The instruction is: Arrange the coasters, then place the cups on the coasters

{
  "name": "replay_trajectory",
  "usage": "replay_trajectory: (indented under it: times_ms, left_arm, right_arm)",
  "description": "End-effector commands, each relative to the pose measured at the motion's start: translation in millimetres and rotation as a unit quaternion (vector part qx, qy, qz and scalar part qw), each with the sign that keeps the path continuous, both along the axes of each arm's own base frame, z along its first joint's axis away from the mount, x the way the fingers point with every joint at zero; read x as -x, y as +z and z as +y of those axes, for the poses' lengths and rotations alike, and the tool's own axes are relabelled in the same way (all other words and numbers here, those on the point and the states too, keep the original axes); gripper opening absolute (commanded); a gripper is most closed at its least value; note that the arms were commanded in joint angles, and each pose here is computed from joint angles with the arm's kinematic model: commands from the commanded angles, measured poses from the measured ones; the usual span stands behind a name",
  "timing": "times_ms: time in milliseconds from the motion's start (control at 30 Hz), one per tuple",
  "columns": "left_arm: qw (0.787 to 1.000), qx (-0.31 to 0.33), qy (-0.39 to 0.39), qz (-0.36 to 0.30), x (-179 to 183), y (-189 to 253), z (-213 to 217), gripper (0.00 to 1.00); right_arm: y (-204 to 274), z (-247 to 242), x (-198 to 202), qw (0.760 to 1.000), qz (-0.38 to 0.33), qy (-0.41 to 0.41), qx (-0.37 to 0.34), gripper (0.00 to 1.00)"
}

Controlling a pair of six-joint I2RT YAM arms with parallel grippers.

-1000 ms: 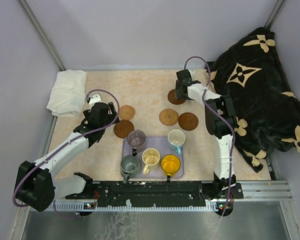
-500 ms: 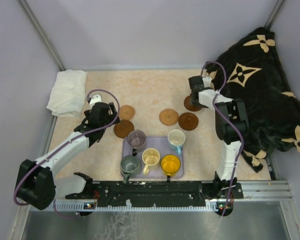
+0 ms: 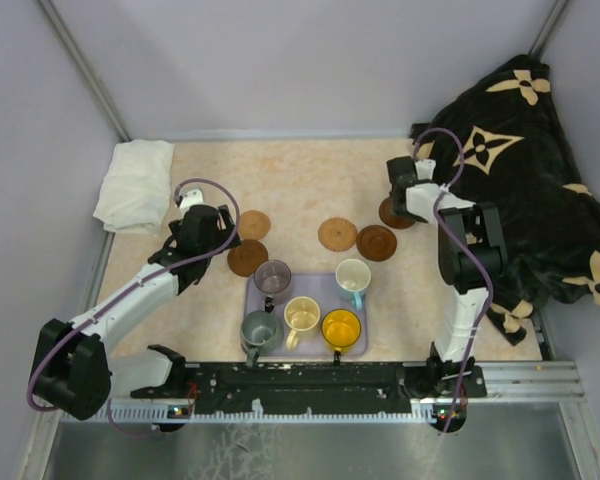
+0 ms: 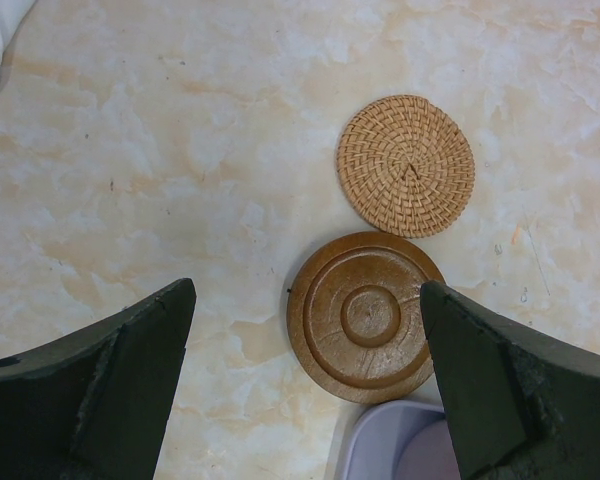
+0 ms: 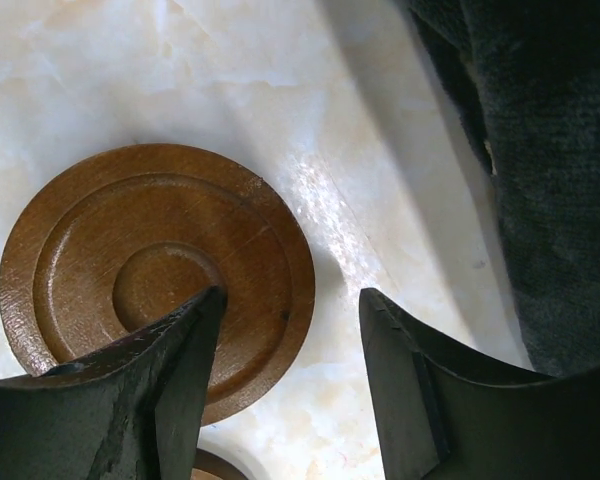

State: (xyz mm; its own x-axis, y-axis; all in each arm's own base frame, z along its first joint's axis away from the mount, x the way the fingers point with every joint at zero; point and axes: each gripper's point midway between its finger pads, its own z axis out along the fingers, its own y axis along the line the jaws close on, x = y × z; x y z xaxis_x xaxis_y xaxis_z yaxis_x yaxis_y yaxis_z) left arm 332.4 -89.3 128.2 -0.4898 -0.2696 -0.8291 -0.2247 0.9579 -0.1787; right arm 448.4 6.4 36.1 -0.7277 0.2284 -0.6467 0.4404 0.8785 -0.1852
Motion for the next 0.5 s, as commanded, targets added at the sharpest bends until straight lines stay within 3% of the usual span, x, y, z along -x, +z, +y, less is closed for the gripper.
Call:
replay_trajectory:
  times_ms: [0,467]
  left_arm:
    - [1.000,0.010,0.000,-0.012,-4.7,9.4,-2.1,1.00]
    - [1.000,0.000,-0.002,-0.013,-13.1,4.4,-3.5,0.99]
  right_arm:
    - [3.9,-15.5,30.4,0.999,0.043,-0.009,0.018,0.59]
    - [95.2,14.4,5.7,0.996,-0.059,0.070,-0.005,0.66]
